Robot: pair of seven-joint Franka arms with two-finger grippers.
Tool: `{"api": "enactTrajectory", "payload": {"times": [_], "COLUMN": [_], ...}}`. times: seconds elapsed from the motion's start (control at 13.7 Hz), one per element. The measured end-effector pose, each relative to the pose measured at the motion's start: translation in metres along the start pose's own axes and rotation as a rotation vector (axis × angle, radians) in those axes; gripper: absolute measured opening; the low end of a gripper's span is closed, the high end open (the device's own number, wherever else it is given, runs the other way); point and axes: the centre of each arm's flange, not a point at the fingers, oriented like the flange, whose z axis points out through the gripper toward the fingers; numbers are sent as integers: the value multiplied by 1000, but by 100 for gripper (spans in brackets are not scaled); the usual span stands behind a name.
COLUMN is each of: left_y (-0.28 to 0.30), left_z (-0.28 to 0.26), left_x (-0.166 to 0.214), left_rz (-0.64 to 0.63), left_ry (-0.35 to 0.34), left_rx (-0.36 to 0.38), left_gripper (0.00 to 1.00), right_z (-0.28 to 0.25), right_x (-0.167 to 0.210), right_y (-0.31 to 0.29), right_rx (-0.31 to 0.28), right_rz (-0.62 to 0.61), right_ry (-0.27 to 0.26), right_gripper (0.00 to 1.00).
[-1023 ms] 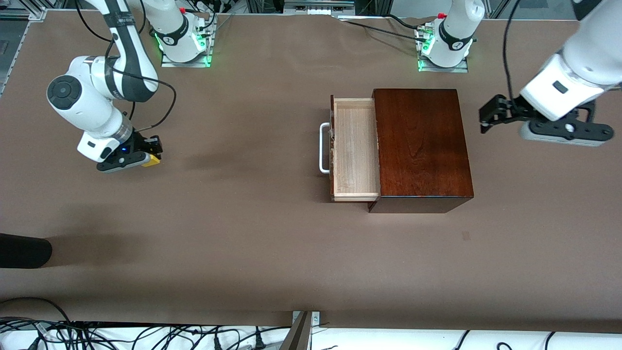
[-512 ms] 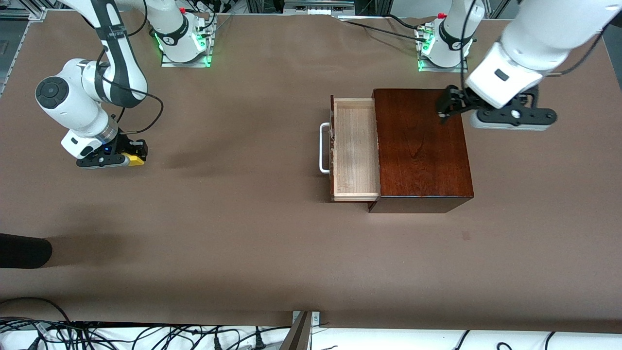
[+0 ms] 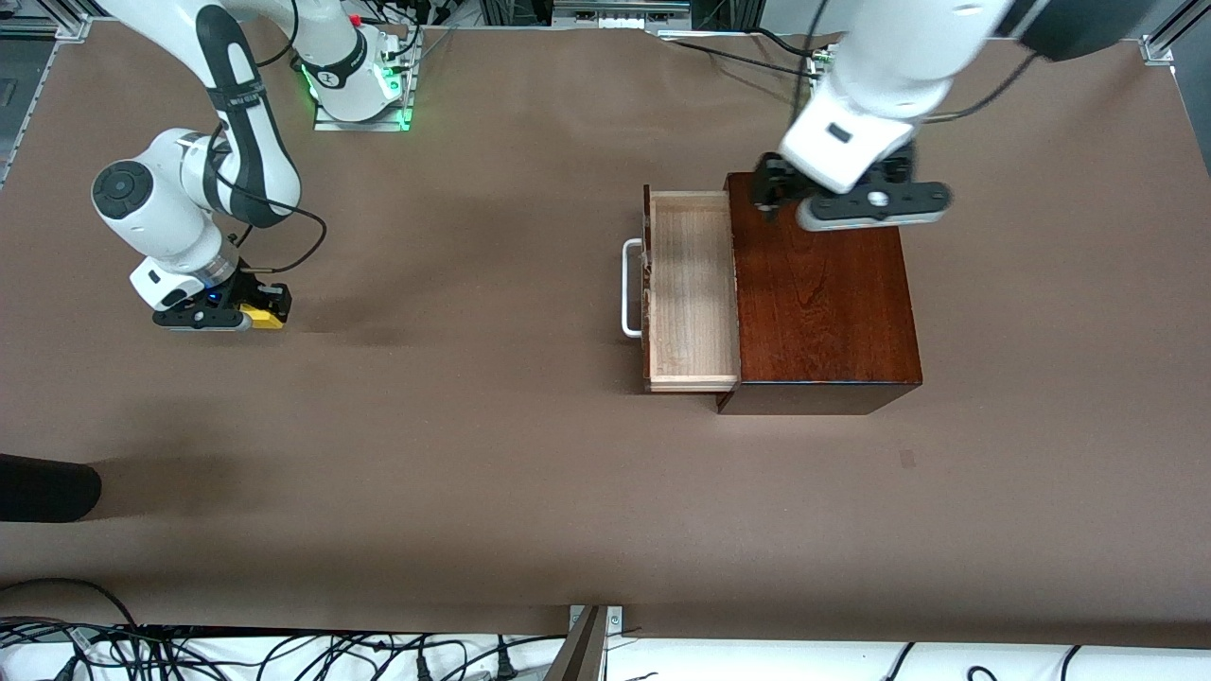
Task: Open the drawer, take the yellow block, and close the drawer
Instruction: 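Carry the cube with the right gripper while the left gripper reaches the drawer, then release the cube on the table with the right gripper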
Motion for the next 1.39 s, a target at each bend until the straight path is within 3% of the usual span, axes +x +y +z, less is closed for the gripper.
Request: {"api": "enactTrajectory", "payload": {"times": [0.29,0.8,1.39], "left_y": [86,208,243], "left_z": [52,147,266], "left_x": [-25,-65,-61], "left_rz": [-120,-376,-632], "left_ry": [-27,-31,-59], "left_rx": [7,-22,29], "left_gripper": [100,100,100], "right_z": [30,48,58], "right_x": [-3,-5,-8], "right_y": [-19,3,1], "right_rx": [24,68,122], "right_rz": [30,29,65], "right_ry": [13,30,30], "right_gripper": [56,56,56]}}
